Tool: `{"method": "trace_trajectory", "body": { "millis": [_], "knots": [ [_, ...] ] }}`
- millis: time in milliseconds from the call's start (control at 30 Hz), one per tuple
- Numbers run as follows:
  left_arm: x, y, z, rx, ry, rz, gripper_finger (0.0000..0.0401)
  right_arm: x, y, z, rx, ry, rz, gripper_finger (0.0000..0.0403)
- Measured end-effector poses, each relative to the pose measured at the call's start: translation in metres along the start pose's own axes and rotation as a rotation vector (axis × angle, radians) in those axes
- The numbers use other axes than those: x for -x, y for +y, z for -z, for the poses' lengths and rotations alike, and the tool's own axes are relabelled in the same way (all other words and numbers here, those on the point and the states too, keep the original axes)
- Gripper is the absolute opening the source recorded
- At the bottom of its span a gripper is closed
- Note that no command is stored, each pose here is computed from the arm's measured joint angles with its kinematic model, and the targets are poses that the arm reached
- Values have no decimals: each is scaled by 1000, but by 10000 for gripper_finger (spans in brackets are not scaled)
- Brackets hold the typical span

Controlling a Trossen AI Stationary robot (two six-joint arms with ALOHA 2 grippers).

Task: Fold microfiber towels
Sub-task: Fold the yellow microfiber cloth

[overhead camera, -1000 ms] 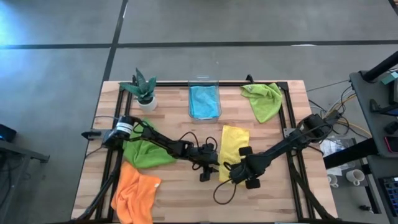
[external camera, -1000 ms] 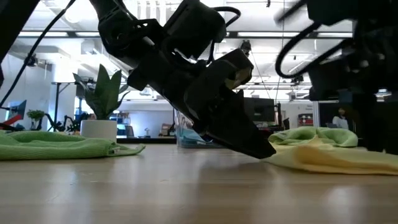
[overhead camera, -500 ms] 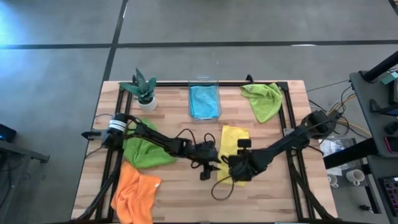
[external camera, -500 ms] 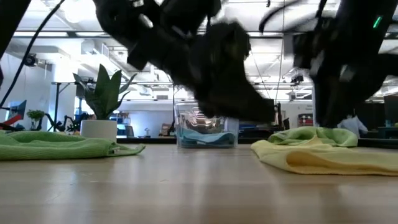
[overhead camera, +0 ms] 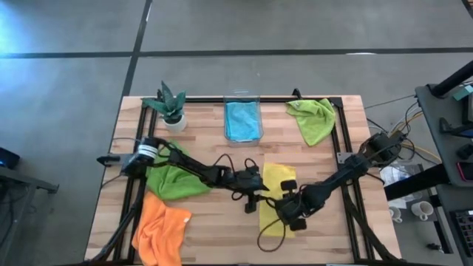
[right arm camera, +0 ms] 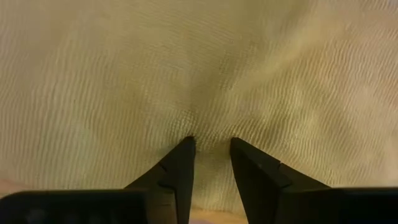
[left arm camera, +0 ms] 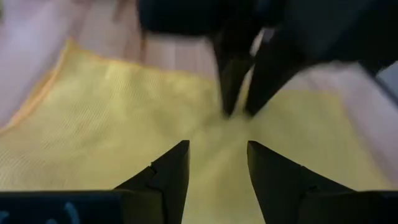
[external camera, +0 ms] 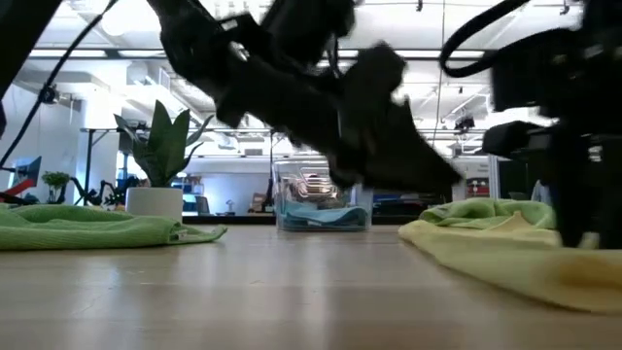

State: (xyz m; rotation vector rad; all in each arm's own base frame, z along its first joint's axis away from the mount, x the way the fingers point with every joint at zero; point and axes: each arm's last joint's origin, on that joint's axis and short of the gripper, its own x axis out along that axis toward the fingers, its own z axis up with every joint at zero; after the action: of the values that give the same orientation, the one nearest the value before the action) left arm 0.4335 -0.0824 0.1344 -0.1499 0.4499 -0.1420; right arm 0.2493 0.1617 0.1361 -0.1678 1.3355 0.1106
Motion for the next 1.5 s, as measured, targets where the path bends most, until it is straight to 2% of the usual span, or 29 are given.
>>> {"method": "trace_trajectory", "body": {
  "millis": [133, 267, 400, 567, 700, 833, 1000, 1133, 1233, 1367, 1500],
  "knots": [
    [-19, 2, 22, 11, 67, -1, 146, 15, 4, 1, 18, 98, 34, 111],
    [-22, 1, 25, 82, 103, 4, 146, 35, -6, 4, -64, 118, 154, 113],
    [-11, -7, 24, 126, 188, -12, 146, 48, -16, 14, -128, 63, 216, 112],
    [9, -13, 4, 97, 160, -115, 146, 59, -38, 34, -314, -80, 318, 120],
    [31, -13, -29, 39, 61, -173, 146, 64, -55, 43, -444, -303, 255, 123],
    [38, 0, -33, 24, 59, -246, 146, 52, -77, 53, -469, -430, 224, 123],
    [31, 13, -25, 69, 27, -280, 146, 27, -103, 77, -428, -336, 194, 140],
    [16, 17, -1, 57, 69, -282, 146, 21, -114, 77, -369, -345, 170, 179],
    [10, 17, 2, 58, 51, -271, 146, 19, -126, 76, -388, -339, 200, 195],
    [7, 16, 14, 59, 94, -275, 146, 12, -142, 76, -481, -313, 97, 184],
    [8, 17, 15, 76, 95, -276, 146, 6, -150, 74, -509, -298, 29, 155]
  ]
}}
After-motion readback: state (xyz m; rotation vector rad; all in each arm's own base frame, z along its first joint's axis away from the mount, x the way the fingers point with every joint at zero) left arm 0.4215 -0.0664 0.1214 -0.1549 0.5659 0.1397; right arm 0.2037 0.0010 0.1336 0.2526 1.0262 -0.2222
